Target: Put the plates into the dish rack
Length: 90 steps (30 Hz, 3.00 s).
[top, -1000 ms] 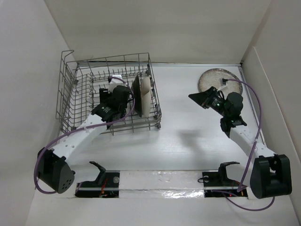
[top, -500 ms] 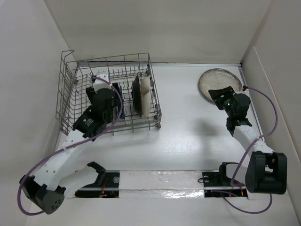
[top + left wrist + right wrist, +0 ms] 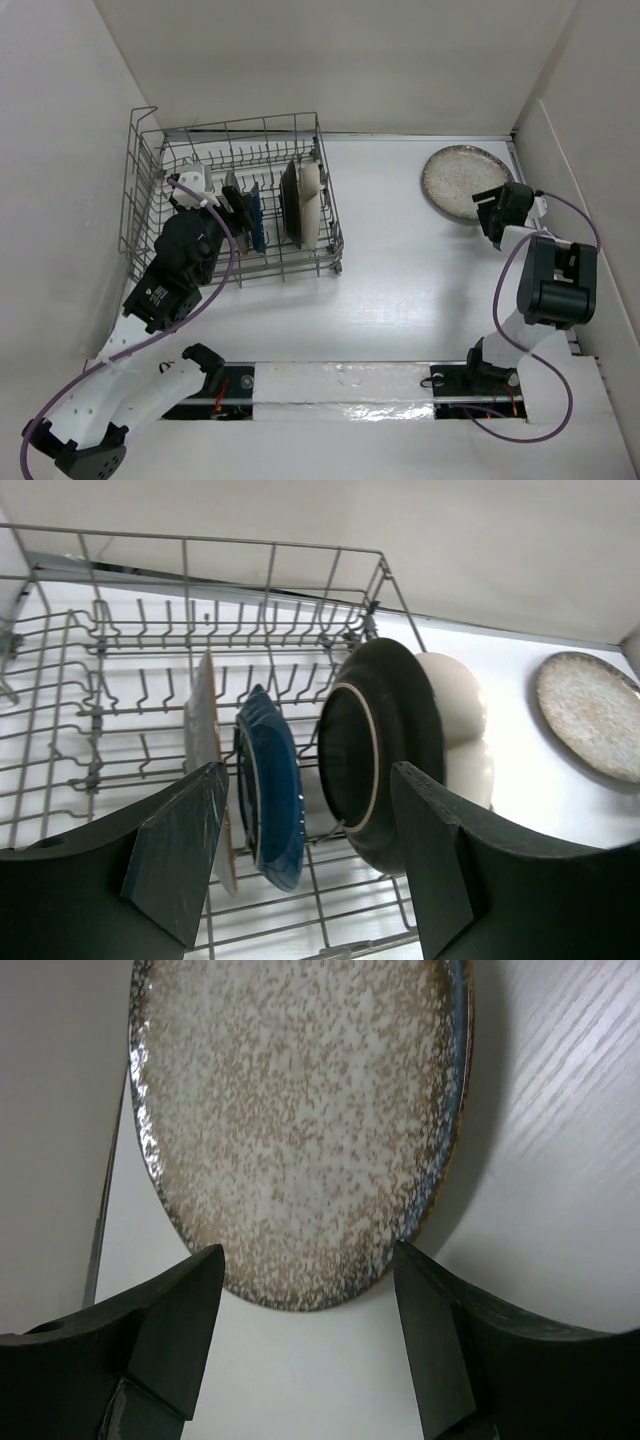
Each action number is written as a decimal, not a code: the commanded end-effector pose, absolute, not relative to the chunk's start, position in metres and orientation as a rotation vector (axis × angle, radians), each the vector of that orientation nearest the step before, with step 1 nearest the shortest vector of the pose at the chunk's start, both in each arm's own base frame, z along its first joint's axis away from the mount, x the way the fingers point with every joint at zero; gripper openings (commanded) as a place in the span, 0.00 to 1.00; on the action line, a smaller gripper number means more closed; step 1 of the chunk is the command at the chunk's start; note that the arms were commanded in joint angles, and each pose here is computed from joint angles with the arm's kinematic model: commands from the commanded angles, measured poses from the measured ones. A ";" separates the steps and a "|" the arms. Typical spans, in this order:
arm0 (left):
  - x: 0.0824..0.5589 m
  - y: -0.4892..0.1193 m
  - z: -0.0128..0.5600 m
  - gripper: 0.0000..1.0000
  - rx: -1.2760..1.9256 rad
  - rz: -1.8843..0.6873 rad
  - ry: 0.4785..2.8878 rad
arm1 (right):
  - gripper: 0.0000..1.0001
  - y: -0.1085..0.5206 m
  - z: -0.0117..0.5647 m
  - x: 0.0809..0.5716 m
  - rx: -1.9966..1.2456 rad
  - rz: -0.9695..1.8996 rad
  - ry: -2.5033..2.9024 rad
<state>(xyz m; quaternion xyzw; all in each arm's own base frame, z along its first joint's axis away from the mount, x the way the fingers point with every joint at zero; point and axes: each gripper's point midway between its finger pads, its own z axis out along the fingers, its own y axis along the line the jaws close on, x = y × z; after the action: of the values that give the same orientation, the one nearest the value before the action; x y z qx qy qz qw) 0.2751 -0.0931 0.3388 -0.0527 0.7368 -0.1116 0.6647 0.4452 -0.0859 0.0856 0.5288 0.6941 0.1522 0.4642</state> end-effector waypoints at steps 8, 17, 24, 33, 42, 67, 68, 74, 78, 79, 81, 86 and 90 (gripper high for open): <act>0.268 -0.109 0.356 0.61 -0.067 -0.381 1.597 | 0.70 -0.115 0.059 0.463 1.462 0.283 1.701; 0.265 -0.108 0.360 0.61 -0.070 -0.390 1.580 | 0.60 -0.136 0.066 0.437 1.473 0.285 1.655; 0.265 -0.113 0.358 0.61 -0.054 -0.409 1.588 | 0.64 -0.142 0.050 0.426 1.429 0.226 1.812; 0.258 -0.111 0.365 0.61 -0.048 -0.429 1.560 | 0.57 -0.132 0.039 0.445 1.403 0.226 1.988; 0.251 -0.112 0.371 0.61 -0.033 -0.460 1.535 | 0.00 -0.118 0.028 0.447 1.415 0.230 2.112; 0.257 -0.126 0.357 0.60 0.006 -0.488 1.581 | 0.64 -0.031 0.003 0.361 1.076 0.516 2.153; 0.256 -0.126 0.357 0.60 0.010 -0.492 1.582 | 0.64 -0.034 0.003 0.360 1.084 0.512 2.146; 0.256 -0.128 0.359 0.60 0.016 -0.503 1.578 | 0.58 -0.037 0.001 0.362 1.099 0.550 2.135; 0.255 -0.128 0.360 0.60 0.019 -0.506 1.574 | 0.37 -0.044 -0.001 0.362 1.130 0.585 2.104; 0.255 -0.129 0.359 0.60 0.019 -0.508 1.574 | 0.29 -0.046 -0.002 0.362 1.140 0.589 2.098; 0.256 -0.129 0.360 0.60 0.019 -0.508 1.571 | 0.15 -0.044 -0.002 0.363 1.135 0.616 2.088; 0.251 -0.145 0.369 0.60 0.067 -0.599 1.556 | 0.00 -0.031 0.023 0.368 1.061 0.737 1.977; 0.230 -0.168 0.406 0.60 0.149 -0.789 1.489 | 0.00 -0.014 0.101 0.382 0.900 0.908 1.757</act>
<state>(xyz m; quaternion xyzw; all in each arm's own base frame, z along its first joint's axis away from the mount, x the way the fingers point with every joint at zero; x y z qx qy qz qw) 0.2468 -0.1486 0.3546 0.0411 0.7131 -0.2668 0.6470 0.3665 -0.0267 0.0369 0.4361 0.7510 0.3156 0.3824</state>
